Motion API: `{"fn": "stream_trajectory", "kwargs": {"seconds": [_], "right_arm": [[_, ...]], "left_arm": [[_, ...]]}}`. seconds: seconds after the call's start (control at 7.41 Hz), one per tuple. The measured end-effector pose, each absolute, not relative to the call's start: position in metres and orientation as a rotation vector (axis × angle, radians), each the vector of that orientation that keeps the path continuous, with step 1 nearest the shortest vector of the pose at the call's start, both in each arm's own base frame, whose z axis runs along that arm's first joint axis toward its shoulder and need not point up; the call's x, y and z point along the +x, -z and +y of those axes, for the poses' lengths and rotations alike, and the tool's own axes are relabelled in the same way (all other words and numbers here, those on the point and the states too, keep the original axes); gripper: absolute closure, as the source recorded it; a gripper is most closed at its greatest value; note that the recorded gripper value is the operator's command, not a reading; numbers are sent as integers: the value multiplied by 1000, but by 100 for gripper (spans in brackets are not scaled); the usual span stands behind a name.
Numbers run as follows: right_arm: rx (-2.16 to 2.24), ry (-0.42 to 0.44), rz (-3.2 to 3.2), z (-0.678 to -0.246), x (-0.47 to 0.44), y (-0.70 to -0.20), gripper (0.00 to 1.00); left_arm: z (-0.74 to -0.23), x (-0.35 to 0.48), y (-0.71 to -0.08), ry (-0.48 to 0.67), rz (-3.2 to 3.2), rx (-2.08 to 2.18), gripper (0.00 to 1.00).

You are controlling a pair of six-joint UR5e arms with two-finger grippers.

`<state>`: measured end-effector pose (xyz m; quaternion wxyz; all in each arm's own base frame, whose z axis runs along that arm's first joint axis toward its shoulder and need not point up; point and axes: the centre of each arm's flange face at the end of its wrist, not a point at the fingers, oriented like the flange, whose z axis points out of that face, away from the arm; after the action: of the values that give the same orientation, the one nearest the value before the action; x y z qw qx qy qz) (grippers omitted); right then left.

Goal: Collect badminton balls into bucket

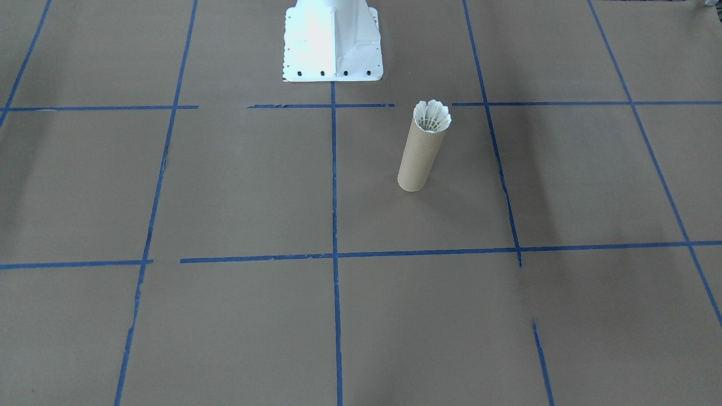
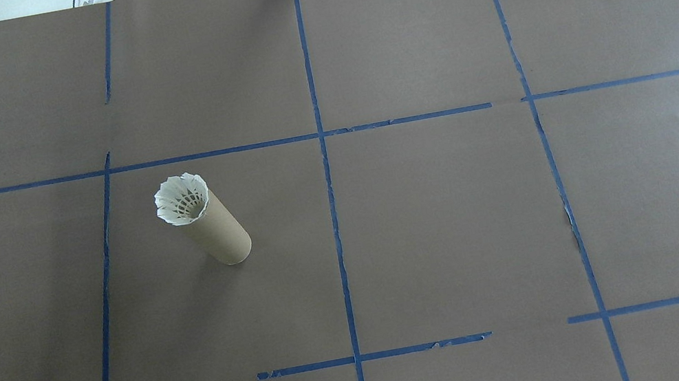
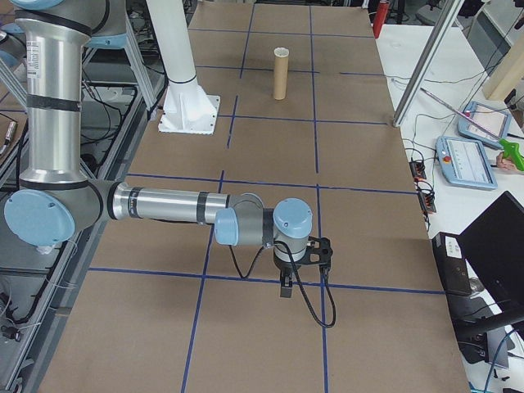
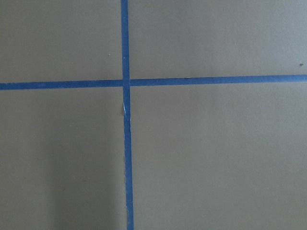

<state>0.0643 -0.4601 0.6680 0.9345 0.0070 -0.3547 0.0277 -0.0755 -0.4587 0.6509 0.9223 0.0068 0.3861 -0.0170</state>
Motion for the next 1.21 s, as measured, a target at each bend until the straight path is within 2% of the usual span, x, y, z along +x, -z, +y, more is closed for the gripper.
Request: {"fn": "stream_trajectory", "kwargs": {"seconds": [1.21], "right_arm": [[14, -57, -725, -460, 64, -668, 0]], "left_arm": [[-466, -77, -642, 22, 788, 35, 0]]}}
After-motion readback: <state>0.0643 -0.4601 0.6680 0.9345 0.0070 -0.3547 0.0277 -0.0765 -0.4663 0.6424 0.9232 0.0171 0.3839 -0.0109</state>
